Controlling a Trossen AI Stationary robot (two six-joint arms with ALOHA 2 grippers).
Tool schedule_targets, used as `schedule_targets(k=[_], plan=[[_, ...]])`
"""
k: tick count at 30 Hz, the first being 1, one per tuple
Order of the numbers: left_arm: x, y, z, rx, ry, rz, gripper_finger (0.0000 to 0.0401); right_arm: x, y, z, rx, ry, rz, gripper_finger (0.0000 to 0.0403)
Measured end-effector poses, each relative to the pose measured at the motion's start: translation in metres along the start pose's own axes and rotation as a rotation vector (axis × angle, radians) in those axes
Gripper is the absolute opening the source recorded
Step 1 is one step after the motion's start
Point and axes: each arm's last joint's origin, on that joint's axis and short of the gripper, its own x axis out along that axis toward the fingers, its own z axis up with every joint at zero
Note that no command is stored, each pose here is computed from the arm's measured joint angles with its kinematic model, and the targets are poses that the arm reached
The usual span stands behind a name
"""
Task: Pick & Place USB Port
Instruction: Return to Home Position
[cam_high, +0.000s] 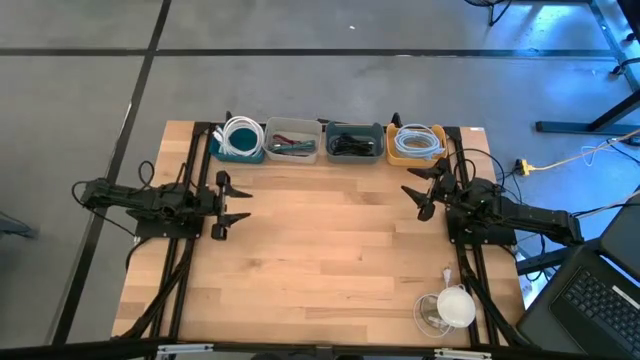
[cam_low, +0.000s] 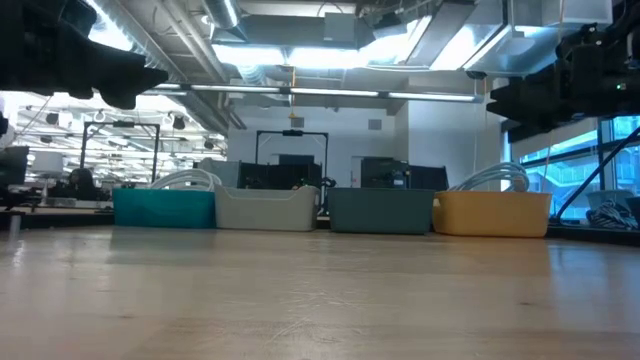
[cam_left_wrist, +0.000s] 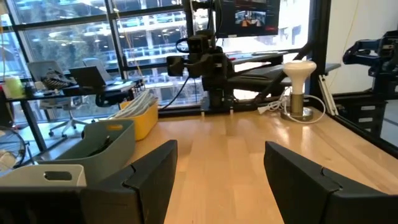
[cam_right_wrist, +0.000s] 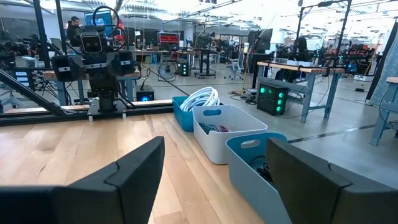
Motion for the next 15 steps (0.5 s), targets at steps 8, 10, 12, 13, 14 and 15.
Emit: schedule_targets(k=[8,10,12,13,14,15], plan=[[0.0,0.0,0.0,0.0,0.0,0.0,0.0231,0.0,0.0,0.0,0.0,0.0,0.0,0.0283],[0.0001,0.0003,0.0,0.0,0.0,0.002,0.0231,0.0,0.0,0.0,0.0,0.0,0.0,0.0283],[0.0002,0.001,-0.0001,0.001,0.001,0.009,0.0231,0.0,0.0,0.0,0.0,0.0,0.0,0.0283],[0.0002,0.0014,-0.0001,0.001,0.001,0.013,0.0231,0.0,0.0,0.0,0.0,0.0,0.0,0.0283],[0.0003,0.0018,-0.0002,0.001,0.001,0.017,0.0231,0.0,0.0,0.0,-0.001,0.0,0.0,0.0283],[0.0003,0.0022,-0.0002,0.002,0.002,0.022,0.0231,0.0,0.0,0.0,-0.001,0.0,0.0,0.0283]])
